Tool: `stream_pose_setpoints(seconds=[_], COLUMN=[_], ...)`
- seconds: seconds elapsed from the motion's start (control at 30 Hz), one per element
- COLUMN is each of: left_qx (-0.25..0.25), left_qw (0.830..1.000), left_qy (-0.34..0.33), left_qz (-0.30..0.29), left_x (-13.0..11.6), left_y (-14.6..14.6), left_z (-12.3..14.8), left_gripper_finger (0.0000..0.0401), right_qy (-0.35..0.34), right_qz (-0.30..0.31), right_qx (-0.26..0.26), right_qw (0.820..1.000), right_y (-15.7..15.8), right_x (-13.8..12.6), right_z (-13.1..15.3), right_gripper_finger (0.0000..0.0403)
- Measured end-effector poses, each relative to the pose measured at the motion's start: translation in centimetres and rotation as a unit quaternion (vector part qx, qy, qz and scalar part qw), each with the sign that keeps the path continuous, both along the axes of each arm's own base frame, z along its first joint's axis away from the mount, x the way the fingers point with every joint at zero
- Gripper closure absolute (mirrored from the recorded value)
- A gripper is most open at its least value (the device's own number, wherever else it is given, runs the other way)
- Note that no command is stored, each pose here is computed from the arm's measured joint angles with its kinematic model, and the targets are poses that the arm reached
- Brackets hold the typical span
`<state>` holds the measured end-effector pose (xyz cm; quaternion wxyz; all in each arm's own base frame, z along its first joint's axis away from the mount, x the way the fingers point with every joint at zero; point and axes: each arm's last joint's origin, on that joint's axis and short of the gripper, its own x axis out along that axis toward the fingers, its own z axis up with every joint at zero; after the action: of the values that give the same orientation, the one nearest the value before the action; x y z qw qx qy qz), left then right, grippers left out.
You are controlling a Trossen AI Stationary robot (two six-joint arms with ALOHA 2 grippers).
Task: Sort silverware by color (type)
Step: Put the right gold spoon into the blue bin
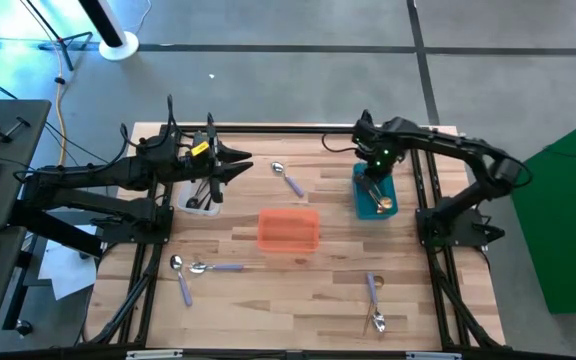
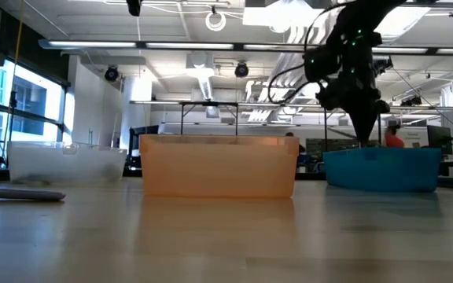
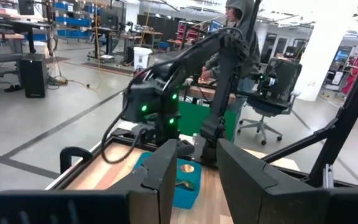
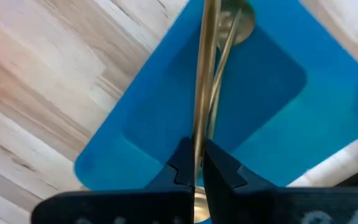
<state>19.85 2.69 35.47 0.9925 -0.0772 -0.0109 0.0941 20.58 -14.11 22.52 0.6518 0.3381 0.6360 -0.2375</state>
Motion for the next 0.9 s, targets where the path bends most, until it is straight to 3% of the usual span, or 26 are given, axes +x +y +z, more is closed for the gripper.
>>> stream_pose_setpoints(seconds=[0.33, 0.9], left_qx=[0.0, -0.001], left_qw=[1.0, 1.0], left_qy=[0.0, 0.0], left_qz=[0.0, -0.001], left_x=[0.0, 0.0], left_y=[0.0, 0.0], left_z=[0.0, 0.0], left_gripper_finger=[0.0295, 0.0295], right_qy=[0.056, 0.076], right_qz=[0.024, 0.007], right_qx=[0.046, 0.051], right_qw=[0.997, 0.996], right_y=[-0.8, -2.5], right_x=[1.2, 2.0], right_z=[-3.4, -6.6], right_gripper_finger=[0.0403, 0.0403])
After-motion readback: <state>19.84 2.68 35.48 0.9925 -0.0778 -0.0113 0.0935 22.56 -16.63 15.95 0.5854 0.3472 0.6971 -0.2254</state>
